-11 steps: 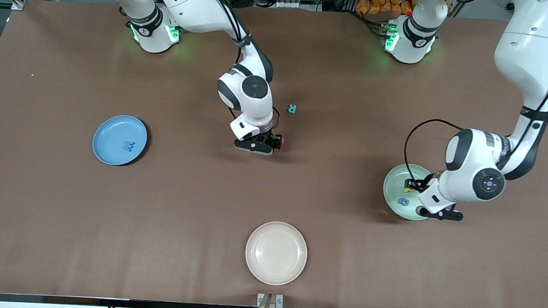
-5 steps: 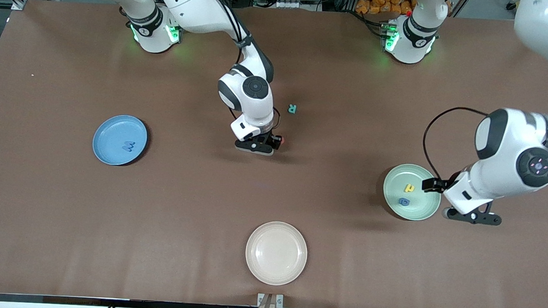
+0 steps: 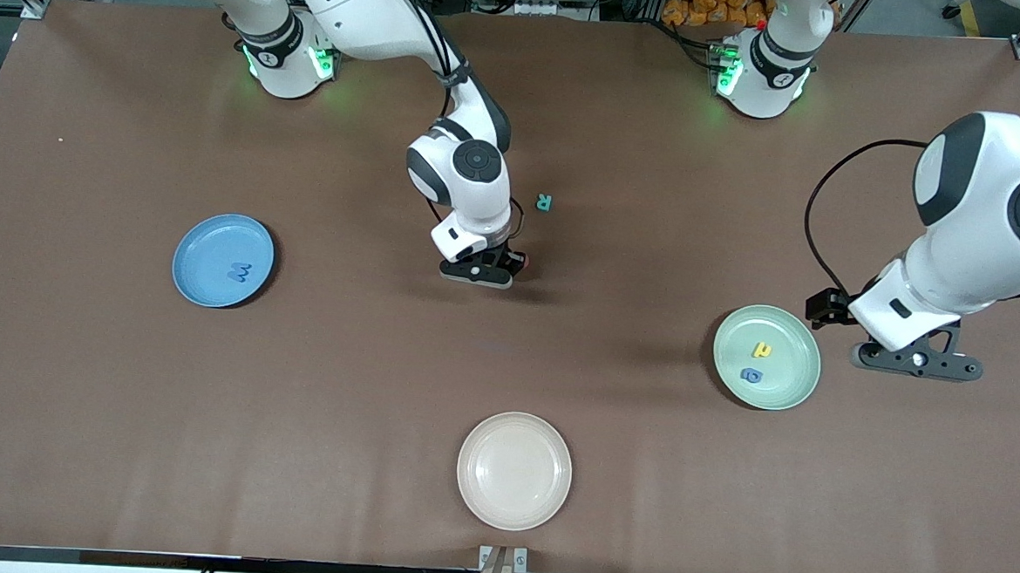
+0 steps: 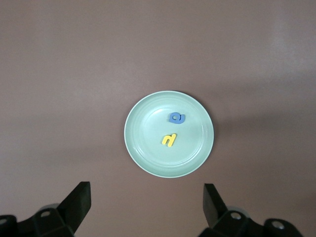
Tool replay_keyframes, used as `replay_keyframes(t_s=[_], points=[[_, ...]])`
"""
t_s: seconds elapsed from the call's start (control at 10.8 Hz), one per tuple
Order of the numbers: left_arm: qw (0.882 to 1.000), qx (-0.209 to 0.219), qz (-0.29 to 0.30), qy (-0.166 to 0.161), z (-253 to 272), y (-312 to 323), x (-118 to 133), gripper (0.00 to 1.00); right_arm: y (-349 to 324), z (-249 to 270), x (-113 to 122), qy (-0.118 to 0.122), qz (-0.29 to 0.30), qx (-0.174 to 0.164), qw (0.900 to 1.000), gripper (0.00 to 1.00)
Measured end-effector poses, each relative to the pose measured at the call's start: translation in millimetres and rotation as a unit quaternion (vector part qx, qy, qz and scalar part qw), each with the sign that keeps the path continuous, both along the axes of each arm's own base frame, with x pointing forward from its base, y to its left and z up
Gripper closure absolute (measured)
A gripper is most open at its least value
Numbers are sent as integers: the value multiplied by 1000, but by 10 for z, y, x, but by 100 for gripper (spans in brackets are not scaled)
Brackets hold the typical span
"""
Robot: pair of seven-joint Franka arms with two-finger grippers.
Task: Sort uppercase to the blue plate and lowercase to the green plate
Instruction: 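Release the H onto the blue plate while the left gripper returns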
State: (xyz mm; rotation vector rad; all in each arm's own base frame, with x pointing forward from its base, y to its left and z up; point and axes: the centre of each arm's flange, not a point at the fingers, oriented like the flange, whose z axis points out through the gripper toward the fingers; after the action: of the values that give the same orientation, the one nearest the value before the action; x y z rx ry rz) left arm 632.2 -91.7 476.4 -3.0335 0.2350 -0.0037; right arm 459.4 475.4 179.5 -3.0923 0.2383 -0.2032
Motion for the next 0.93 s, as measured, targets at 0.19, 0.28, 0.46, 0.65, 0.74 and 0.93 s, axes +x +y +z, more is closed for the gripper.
replay_keyframes(t_s=[0.19, 0.28, 0.46, 0.65, 0.74, 0.93], points=[[1000, 0, -9, -3, 86, -72, -41, 0, -2, 2, 1, 1, 9, -3, 1000, 65], [1000, -2, -13, -5, 151, -129, -77, 0, -18, 6, 16, 7, 17, -11, 1000, 65], [1000, -27, -7, -2, 278, -203, -150, 0, -198, 46, 156, 30, 45, -41, 998, 65], [999, -47, -1, 7, 351, -250, -217, 0, -600, 224, 463, 58, 81, -67, 993, 65], [998, -57, -3, 10, 368, -317, -242, 0, -864, 339, 631, 75, 101, -77, 989, 65], [997, -69, -16, 18, 375, -582, -321, 0, -1407, 563, 946, 98, 139, -83, 982, 65]])
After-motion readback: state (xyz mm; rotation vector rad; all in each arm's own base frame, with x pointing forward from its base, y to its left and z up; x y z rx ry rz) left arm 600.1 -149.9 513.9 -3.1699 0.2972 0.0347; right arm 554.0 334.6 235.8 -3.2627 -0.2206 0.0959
